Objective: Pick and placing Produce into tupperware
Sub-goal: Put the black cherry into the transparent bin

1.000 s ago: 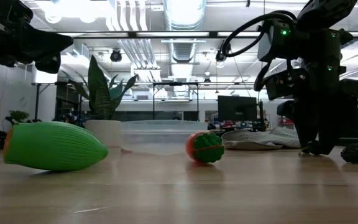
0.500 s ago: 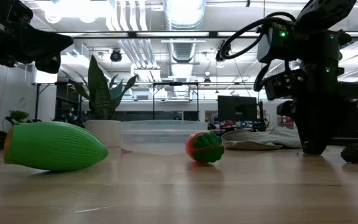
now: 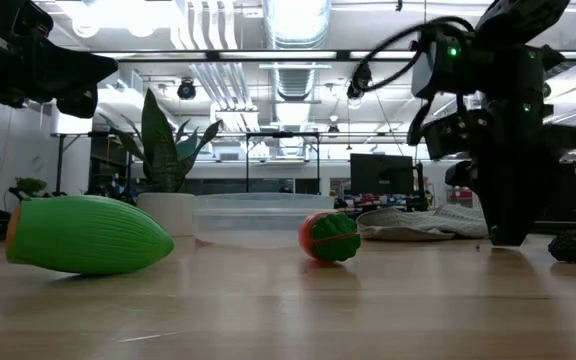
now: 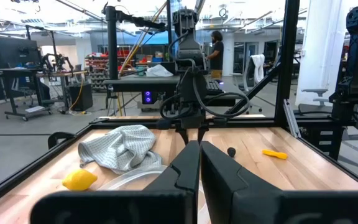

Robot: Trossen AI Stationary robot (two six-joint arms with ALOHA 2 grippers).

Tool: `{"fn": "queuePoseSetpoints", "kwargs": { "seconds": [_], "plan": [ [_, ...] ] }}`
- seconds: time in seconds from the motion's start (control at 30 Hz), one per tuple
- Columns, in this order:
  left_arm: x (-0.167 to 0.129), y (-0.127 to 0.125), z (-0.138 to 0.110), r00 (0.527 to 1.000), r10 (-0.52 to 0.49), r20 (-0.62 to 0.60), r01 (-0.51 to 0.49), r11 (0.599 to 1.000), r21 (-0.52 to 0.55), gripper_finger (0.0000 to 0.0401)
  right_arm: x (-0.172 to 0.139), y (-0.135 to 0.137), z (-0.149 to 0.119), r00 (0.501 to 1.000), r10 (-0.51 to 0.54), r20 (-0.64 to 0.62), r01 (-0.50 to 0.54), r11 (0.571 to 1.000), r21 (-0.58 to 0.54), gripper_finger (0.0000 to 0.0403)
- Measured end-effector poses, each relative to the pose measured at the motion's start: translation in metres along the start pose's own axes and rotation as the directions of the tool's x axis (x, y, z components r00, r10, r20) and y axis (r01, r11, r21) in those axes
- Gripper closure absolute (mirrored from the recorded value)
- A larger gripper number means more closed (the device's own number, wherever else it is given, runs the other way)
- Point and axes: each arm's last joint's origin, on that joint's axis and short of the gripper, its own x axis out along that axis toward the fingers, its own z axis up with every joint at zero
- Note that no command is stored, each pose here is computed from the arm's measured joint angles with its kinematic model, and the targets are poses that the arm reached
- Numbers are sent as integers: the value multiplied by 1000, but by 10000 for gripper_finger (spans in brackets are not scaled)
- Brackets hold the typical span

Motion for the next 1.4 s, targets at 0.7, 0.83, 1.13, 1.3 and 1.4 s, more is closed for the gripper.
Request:
{"fn": "queuePoseSetpoints", "kwargs": {
  "seconds": [0.7, 0.83, 1.13, 1.3, 1.4],
  "plan": [
    [0, 0, 0, 1000, 0, 1, 0, 1000, 0, 401, -81, 5, 93, 856, -5, 517, 138, 966, -219, 313],
    [0, 0, 0, 1000, 0, 0, 0, 1000, 0, 401, -88, -6, 107, 815, -35, 579, 186, 961, -204, 313],
    [0, 0, 0, 1000, 0, 3, 0, 1000, 0, 401, -55, -37, 151, 871, -96, 482, 212, 958, -192, 313],
    [0, 0, 0, 1000, 0, 1, 0, 1000, 0, 401, -29, -50, 166, 914, -112, 391, 205, 957, -206, 313],
    [0, 0, 0, 1000, 0, 1, 0, 1000, 0, 401, -20, -53, 172, 931, -114, 348, 198, 956, -215, 313]
  ]
}}
